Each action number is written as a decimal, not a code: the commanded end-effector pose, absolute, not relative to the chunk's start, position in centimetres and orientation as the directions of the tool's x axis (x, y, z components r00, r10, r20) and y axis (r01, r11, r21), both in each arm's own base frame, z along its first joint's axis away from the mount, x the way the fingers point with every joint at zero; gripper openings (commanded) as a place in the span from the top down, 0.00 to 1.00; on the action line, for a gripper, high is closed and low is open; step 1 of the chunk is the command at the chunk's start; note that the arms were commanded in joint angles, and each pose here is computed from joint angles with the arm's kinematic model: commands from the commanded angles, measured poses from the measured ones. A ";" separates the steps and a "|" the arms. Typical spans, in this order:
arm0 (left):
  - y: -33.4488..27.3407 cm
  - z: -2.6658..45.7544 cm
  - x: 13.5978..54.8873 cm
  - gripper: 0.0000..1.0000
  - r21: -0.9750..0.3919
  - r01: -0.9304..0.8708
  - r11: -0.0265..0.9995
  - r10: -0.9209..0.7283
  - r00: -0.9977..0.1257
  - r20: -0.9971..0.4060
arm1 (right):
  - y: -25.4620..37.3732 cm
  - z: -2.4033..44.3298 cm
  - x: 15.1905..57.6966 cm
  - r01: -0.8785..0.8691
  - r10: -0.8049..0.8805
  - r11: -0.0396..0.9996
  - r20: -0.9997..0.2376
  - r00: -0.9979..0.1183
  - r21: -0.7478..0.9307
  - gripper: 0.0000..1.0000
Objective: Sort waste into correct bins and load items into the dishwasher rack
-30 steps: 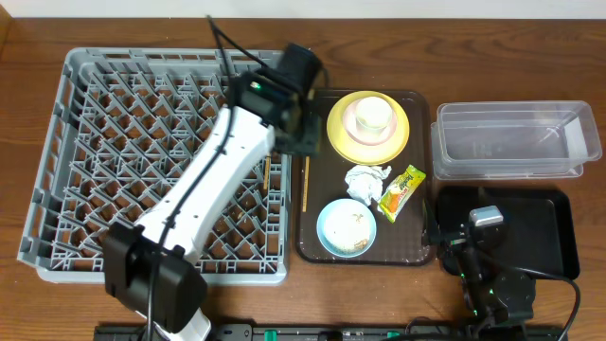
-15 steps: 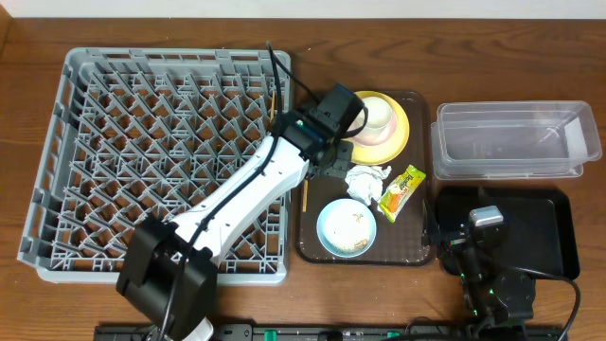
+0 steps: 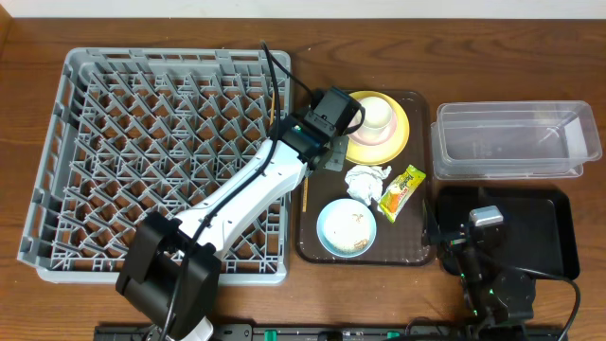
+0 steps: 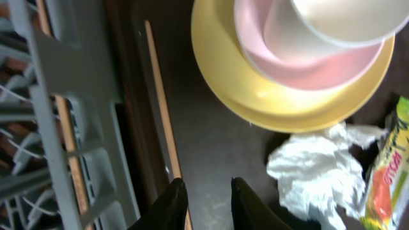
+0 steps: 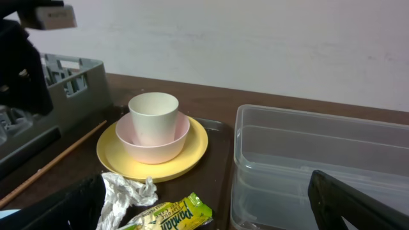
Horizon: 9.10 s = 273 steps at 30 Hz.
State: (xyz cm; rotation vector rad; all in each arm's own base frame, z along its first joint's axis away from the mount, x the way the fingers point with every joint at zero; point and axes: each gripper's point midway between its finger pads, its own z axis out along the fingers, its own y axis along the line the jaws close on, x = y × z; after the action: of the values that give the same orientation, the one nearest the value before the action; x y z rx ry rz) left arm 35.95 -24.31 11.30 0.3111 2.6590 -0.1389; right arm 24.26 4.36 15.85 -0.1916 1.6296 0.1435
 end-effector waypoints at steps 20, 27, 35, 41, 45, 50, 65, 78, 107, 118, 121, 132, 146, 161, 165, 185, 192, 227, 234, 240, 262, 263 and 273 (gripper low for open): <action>-21.1 1.8 38.0 0.76 -0.030 0.145 0.989 0.131 -0.952 -0.278 | 4.3 15.8 24.3 -0.212 -0.037 0.977 -0.997 -0.064 -0.023 0.01; -21.2 0.5 37.7 0.76 -0.036 0.148 0.988 0.135 -0.960 -0.247 | 4.3 15.8 24.3 -0.212 -0.037 0.977 -0.997 -0.065 -0.023 0.01; -21.2 -1.5 37.3 0.76 -0.020 0.149 0.989 0.142 -0.967 -0.211 | 4.3 15.7 24.3 -0.212 -0.038 0.977 -0.997 -0.065 -0.023 0.01; -21.3 -2.7 36.9 0.75 -0.011 0.157 0.988 0.152 -0.970 -0.188 | 4.3 15.8 24.3 -0.212 -0.037 0.977 -0.997 -0.065 -0.023 0.01; -22.0 -2.7 36.5 0.75 -0.011 0.174 0.985 0.169 -0.967 -0.189 | 4.3 15.8 24.3 -0.212 -0.037 0.977 -0.997 -0.065 -0.023 0.01; -23.4 -2.6 36.0 0.75 -0.015 0.208 0.978 0.201 -0.959 -0.200 | 4.3 15.8 24.3 -0.212 -0.037 0.977 -0.997 -0.065 -0.023 0.01; -24.0 -2.4 36.4 0.75 0.050 0.228 0.972 0.233 -0.939 -0.253 | 4.3 15.7 24.3 -0.212 -0.038 0.977 -0.997 -0.065 -0.023 0.01; -23.6 3.2 38.7 0.75 0.089 0.191 0.978 0.210 -0.893 -0.398 | 4.3 15.7 24.3 -0.212 -0.038 0.977 -0.997 -0.065 -0.023 0.01; -21.4 1.1 39.3 0.71 0.155 0.154 0.976 0.202 -0.903 -0.379 | 4.3 15.8 24.3 -0.212 -0.037 0.977 -0.997 -0.065 -0.023 0.01; -21.4 -1.4 38.5 0.71 0.152 0.168 0.974 0.209 -0.924 -0.321 | 4.3 15.8 24.3 -0.212 -0.037 0.977 -0.997 -0.065 -0.023 0.01; -21.4 -1.7 38.5 0.71 0.153 0.164 0.974 0.206 -0.926 -0.317 | 4.3 15.7 24.3 -0.212 -0.038 0.977 -0.997 -0.065 -0.023 0.01; -22.4 -4.1 37.1 0.67 0.093 0.190 0.977 0.207 -0.947 -0.244 | 4.3 15.8 24.3 -0.212 -0.037 0.977 -0.997 -0.065 -0.023 0.01; -23.7 -4.4 36.6 0.62 0.024 0.205 0.979 0.205 -0.952 -0.229 | 4.3 15.8 24.3 -0.212 -0.037 0.977 -0.997 -0.065 -0.023 0.01; -23.3 -4.6 35.8 0.75 0.033 0.207 0.978 0.210 -0.959 -0.192 | 4.3 15.7 24.3 -0.212 -0.038 0.977 -0.997 -0.065 -0.023 0.01; -23.0 -4.6 35.4 0.80 0.042 0.208 0.977 0.213 -0.962 -0.172 | 4.3 15.8 24.3 -0.212 -0.037 0.977 -0.997 -0.065 -0.023 0.01; -22.0 14.3 38.8 0.94 -0.022 0.169 0.985 0.130 -0.829 -0.543 | 4.3 15.8 24.3 -0.212 -0.037 0.977 -0.997 -0.065 -0.023 0.01; -16.6 18.1 38.5 0.94 0.056 0.064 0.996 0.085 -0.809 -0.582 | 4.3 15.8 24.3 -0.212 -0.037 0.977 -0.997 -0.065 -0.023 0.01; -13.0 11.4 35.7 0.83 0.017 -0.097 0.995 -0.081 -0.902 -0.425 | 4.3 15.8 24.3 -0.212 -0.037 0.977 -0.997 -0.065 -0.023 0.01; -13.0 11.5 35.8 0.65 0.015 -0.097 0.995 -0.081 -0.900 -0.428 | 4.3 15.8 24.3 -0.212 -0.037 0.977 -0.997 -0.065 -0.023 0.01; -14.0 16.0 35.7 0.56 -0.135 -0.069 0.988 -0.126 -0.870 -0.476 | 3.8 15.7 24.4 -0.179 -0.038 0.983 -0.997 -0.067 -0.025 0.01; 2.3 38.9 22.5 0.13 -0.435 -0.259 0.862 -0.494 -0.237 -0.837 | 4.5 23.4 24.1 -0.189 0.075 0.974 -0.963 -0.260 0.127 0.01; 2.3 39.3 22.0 0.12 -0.439 -0.252 0.863 -0.493 -0.224 -0.841 | 4.6 24.5 25.3 -0.185 0.072 0.974 -0.954 -0.290 0.129 0.01; 2.2 40.0 21.0 0.11 -0.446 -0.236 0.863 -0.491 -0.193 -0.849 | 9.4 27.3 40.0 -0.191 0.005 0.937 -0.560 -0.829 0.292 0.01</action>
State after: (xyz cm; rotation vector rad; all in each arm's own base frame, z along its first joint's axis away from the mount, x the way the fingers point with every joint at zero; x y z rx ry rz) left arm 21.09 2.26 39.40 -0.5638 1.7922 -0.2482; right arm 36.40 7.26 26.64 -0.0842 2.4526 0.3432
